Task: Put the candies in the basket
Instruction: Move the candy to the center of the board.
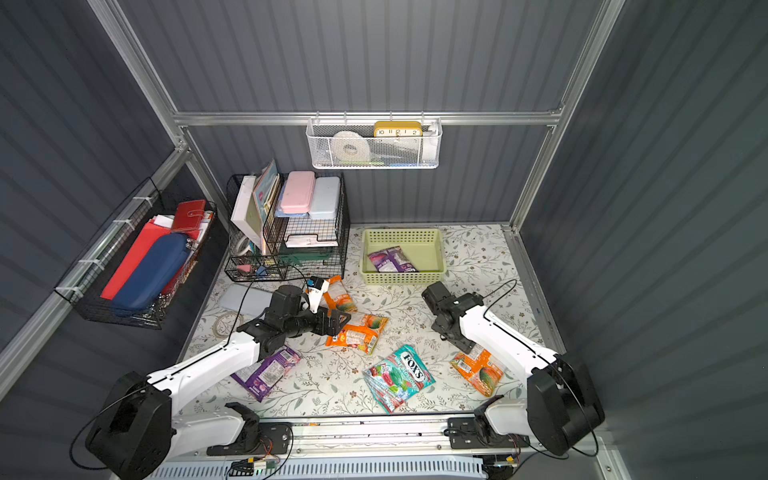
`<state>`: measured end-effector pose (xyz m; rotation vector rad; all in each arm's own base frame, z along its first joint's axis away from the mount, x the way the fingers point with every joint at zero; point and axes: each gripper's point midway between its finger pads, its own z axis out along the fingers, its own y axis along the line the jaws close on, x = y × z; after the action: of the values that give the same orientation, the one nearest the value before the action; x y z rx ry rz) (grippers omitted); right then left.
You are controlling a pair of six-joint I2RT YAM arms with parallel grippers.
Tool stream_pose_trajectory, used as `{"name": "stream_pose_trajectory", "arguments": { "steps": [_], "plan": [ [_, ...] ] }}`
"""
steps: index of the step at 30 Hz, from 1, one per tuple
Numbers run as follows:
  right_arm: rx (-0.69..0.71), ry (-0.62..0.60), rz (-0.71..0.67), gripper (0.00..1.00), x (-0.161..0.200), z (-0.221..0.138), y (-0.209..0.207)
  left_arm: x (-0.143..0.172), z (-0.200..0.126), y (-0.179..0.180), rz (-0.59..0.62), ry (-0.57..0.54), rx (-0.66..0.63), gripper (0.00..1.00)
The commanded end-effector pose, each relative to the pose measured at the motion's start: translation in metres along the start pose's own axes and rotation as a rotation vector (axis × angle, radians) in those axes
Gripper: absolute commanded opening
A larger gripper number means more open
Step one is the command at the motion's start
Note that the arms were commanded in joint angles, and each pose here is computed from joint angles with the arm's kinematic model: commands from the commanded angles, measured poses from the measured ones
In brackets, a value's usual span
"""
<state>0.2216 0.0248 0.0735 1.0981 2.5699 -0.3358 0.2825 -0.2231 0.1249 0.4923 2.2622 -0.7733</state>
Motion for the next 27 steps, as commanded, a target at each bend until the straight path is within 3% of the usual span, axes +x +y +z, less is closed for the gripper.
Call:
{"name": "stream_pose_trajectory", "arguments": {
  "steps": [1, 4, 12, 20, 27],
  "plan": [
    [0.183, 0.012, 0.11, 0.79, -0.004, 0.02, -0.055, -0.007, 0.0, -0.007, 0.022, -0.01, 0.027, 0.99],
    [0.104, 0.052, 0.16, 0.79, -0.004, 0.035, -0.057, -0.007, 0.001, -0.005, 0.018, -0.008, 0.019, 0.99],
    [-0.055, -0.029, 0.282, 0.88, -0.022, 0.047, -0.068, -0.009, -0.006, 0.007, 0.007, -0.037, -0.062, 0.99],
    [-0.173, -0.007, 0.298, 0.93, -0.02, 0.055, -0.058, -0.008, -0.004, 0.007, 0.014, -0.029, -0.055, 0.99],
    [-0.196, 0.031, 0.296, 0.97, -0.013, 0.064, -0.055, -0.007, -0.002, 0.005, 0.023, -0.021, -0.043, 0.99]
  ]
}}
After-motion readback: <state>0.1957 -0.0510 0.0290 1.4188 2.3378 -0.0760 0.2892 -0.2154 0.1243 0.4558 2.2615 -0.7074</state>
